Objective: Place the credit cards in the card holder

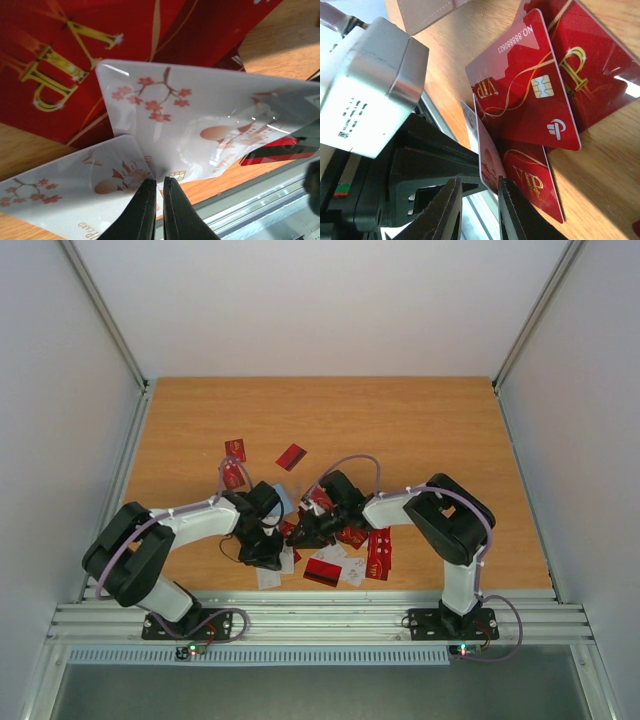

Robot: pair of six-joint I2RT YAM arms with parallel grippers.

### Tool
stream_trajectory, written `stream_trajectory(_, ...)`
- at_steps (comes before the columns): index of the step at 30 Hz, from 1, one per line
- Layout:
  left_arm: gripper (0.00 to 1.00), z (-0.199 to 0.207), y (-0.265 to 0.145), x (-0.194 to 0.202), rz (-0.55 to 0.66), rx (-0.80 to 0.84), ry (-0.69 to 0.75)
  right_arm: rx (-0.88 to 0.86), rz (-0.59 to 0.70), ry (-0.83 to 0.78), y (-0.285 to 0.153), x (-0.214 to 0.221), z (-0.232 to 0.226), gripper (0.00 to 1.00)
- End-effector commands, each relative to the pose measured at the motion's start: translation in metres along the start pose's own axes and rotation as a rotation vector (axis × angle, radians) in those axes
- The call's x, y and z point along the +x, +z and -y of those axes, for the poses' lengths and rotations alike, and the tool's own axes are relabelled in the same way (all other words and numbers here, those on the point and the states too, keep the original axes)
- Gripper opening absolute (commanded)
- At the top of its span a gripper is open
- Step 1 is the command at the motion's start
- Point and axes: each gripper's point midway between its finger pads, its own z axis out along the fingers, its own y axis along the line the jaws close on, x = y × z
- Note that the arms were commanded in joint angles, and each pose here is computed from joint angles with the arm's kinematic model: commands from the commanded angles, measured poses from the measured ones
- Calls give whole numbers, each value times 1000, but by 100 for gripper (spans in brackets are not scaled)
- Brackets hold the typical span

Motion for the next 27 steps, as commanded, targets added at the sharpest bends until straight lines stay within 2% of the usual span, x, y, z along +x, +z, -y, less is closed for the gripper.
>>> stream_trajectory(1,9,-24,21,-15,74,-82,17,-100,-101,-33,10,18,-16,21)
stream_trajectory(15,8,-14,23,-22,106,-30,76,-39,-124,-52,26,15,-6,21)
stream_trajectory(27,8,-2,13,-24,145,23,115,-5,-134,-40,35,15,0,1)
